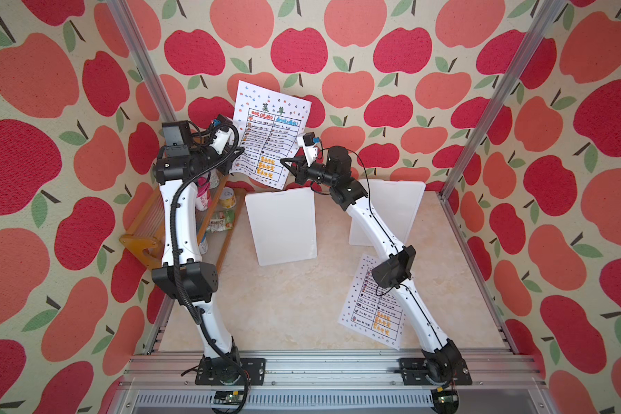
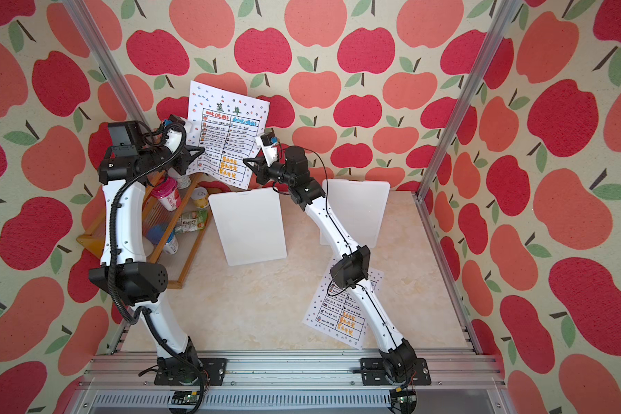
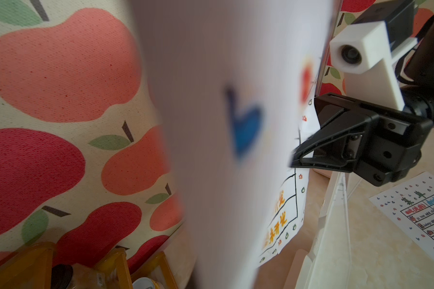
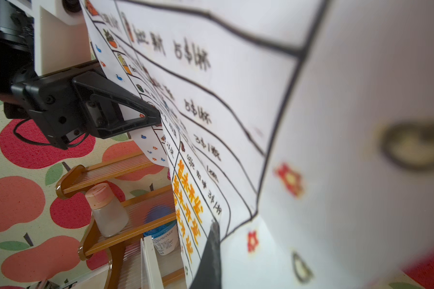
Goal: Insert the menus into the narrow rack
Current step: Insert the menu into the narrow rack.
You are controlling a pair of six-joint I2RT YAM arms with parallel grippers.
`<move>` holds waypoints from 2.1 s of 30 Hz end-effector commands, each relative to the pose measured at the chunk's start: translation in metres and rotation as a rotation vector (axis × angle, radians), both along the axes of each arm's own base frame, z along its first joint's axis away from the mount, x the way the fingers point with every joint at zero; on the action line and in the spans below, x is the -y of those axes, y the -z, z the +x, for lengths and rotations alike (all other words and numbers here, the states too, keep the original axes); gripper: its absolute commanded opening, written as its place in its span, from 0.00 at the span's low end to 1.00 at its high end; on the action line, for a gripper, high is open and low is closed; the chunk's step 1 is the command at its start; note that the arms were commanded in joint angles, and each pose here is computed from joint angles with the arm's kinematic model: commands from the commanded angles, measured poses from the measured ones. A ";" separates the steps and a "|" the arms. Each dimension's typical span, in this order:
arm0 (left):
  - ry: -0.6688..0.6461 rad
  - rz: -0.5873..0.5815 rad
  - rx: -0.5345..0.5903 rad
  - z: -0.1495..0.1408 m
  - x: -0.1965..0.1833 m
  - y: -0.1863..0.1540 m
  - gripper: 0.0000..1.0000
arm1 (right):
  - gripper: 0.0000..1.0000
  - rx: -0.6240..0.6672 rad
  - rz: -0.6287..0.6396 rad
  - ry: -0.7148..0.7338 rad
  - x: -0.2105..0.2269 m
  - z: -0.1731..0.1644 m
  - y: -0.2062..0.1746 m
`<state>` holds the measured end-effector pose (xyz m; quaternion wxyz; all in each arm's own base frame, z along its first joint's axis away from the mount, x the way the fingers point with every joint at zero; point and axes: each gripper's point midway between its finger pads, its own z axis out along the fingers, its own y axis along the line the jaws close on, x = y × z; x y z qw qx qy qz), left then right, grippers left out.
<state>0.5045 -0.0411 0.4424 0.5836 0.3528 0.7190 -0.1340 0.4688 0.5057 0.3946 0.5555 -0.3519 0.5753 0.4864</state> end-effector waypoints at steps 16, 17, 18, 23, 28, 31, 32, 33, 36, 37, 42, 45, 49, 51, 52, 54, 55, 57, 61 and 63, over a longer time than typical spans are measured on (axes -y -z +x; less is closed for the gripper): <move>-0.058 -0.024 0.005 -0.004 -0.006 -0.013 0.19 | 0.00 -0.229 0.000 -0.010 0.006 0.012 0.026; -0.058 -0.026 0.003 -0.004 -0.006 -0.013 0.19 | 0.00 -0.235 0.001 -0.012 0.006 0.012 0.025; -0.056 -0.025 0.007 -0.005 -0.005 -0.014 0.19 | 0.00 -0.240 0.004 -0.018 0.005 0.010 0.024; -0.054 -0.025 0.006 -0.006 -0.003 -0.014 0.19 | 0.00 -0.267 0.023 -0.027 0.004 0.007 0.020; -0.072 -0.021 0.027 -0.006 -0.006 -0.020 0.17 | 0.00 -0.293 0.049 -0.048 0.002 0.002 0.014; -0.071 -0.029 0.044 -0.008 -0.005 -0.027 0.11 | 0.00 -0.298 0.061 -0.056 0.003 0.001 0.009; -0.069 -0.034 0.044 -0.008 -0.004 -0.029 0.10 | 0.00 -0.300 0.066 -0.057 0.004 0.001 0.006; -0.068 -0.037 0.045 -0.008 -0.004 -0.030 0.08 | 0.00 -0.305 0.070 -0.058 0.004 0.000 0.006; -0.068 -0.047 0.043 -0.009 -0.003 -0.032 0.06 | 0.00 -0.319 0.086 -0.067 0.006 -0.001 0.001; -0.071 -0.049 0.041 -0.009 -0.003 -0.032 0.06 | 0.00 -0.323 0.089 -0.069 0.006 -0.001 -0.001; -0.082 -0.053 0.051 -0.010 -0.003 -0.037 0.07 | 0.00 -0.352 0.104 -0.059 0.007 0.003 0.000; -0.078 -0.068 0.057 -0.011 -0.001 -0.042 0.07 | 0.00 -0.382 0.130 -0.051 0.010 0.008 -0.001; -0.071 -0.068 0.056 -0.013 0.004 -0.043 0.08 | 0.00 -0.399 0.132 -0.052 0.011 0.008 -0.002; -0.075 -0.066 0.054 -0.014 0.004 -0.043 0.07 | 0.00 -0.405 0.127 -0.055 0.011 0.006 -0.002; -0.077 -0.065 0.051 -0.015 0.004 -0.043 0.07 | 0.00 -0.406 0.125 -0.057 0.011 0.005 -0.002; -0.078 -0.064 0.045 -0.015 0.004 -0.041 0.06 | 0.00 -0.410 0.122 -0.060 0.011 0.004 -0.003; -0.080 -0.064 0.045 -0.017 0.004 -0.042 0.05 | 0.00 -0.412 0.120 -0.061 0.011 0.003 -0.003; -0.082 -0.059 0.044 -0.019 0.004 -0.042 0.04 | 0.00 -0.419 0.116 -0.067 0.011 0.002 -0.003; -0.093 -0.048 0.047 -0.022 0.001 -0.042 0.05 | 0.00 -0.423 0.101 -0.082 0.008 -0.004 -0.002; -0.095 -0.046 0.049 -0.023 0.000 -0.042 0.05 | 0.00 -0.421 0.092 -0.084 0.007 -0.006 -0.001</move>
